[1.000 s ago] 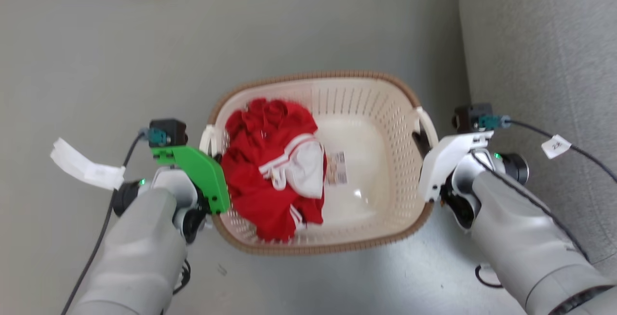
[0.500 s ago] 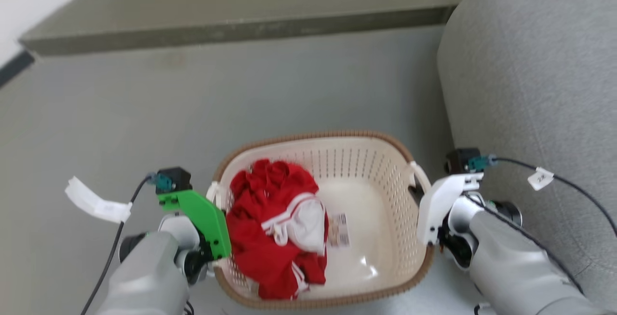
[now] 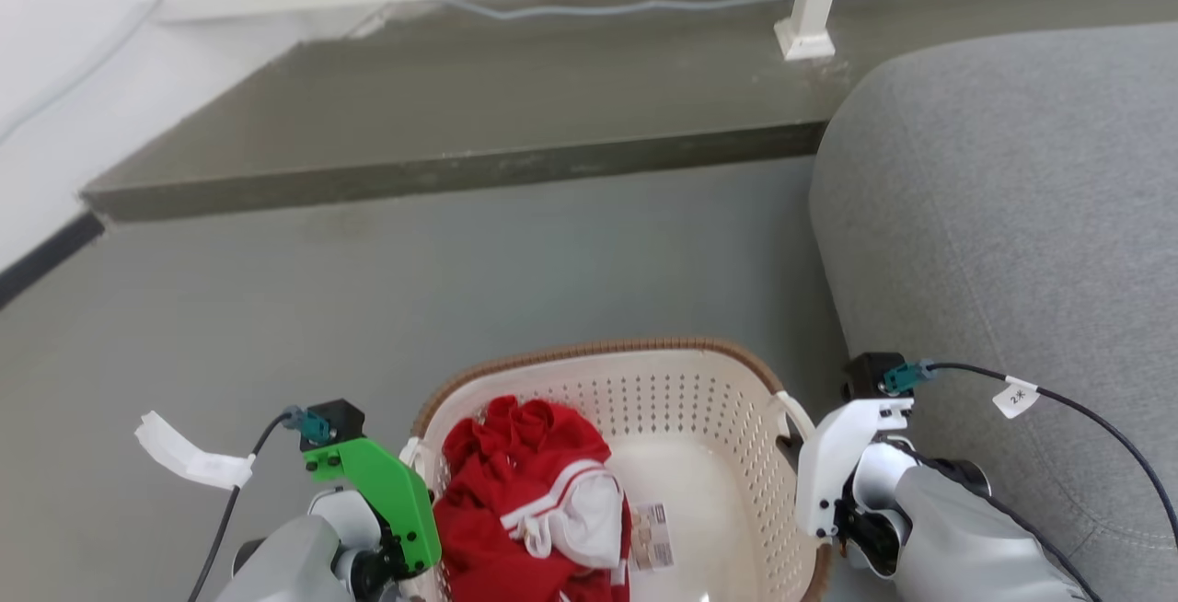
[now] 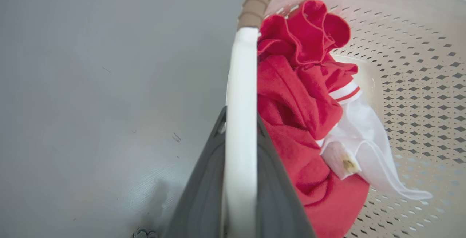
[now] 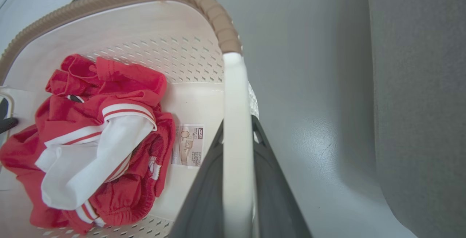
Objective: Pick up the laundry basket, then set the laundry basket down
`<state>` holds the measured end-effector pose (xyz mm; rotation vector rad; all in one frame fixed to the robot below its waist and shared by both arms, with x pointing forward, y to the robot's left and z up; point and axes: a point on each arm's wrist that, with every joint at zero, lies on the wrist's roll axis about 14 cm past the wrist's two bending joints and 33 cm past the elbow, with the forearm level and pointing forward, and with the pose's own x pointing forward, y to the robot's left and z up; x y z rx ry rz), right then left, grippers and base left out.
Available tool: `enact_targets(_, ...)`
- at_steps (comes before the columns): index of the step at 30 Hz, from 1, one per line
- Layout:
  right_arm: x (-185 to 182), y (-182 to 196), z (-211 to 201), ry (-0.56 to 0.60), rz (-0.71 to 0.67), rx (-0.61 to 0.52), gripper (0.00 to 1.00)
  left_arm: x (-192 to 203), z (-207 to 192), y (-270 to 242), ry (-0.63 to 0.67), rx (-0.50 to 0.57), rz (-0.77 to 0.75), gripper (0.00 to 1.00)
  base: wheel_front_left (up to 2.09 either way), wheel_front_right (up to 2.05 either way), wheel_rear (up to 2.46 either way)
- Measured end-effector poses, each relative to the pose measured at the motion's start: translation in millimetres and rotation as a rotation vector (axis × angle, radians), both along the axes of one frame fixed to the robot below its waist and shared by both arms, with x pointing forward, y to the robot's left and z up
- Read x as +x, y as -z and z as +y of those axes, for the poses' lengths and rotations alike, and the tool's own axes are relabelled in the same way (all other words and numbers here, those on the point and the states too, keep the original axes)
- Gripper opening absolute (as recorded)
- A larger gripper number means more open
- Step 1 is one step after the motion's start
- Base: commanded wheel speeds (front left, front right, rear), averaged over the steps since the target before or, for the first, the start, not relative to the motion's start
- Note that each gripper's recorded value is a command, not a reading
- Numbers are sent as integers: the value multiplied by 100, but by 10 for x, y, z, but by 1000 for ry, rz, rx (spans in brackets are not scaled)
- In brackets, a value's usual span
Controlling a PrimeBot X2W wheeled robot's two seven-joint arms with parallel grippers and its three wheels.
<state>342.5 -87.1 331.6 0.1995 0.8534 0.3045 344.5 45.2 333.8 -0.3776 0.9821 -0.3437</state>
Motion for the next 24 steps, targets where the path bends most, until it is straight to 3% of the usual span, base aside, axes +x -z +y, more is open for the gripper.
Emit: enact_targets(24, -66, -52, 10, 4, 10, 14, 0, -48, -1, -40, 12, 3, 1, 0, 0, 0, 0)
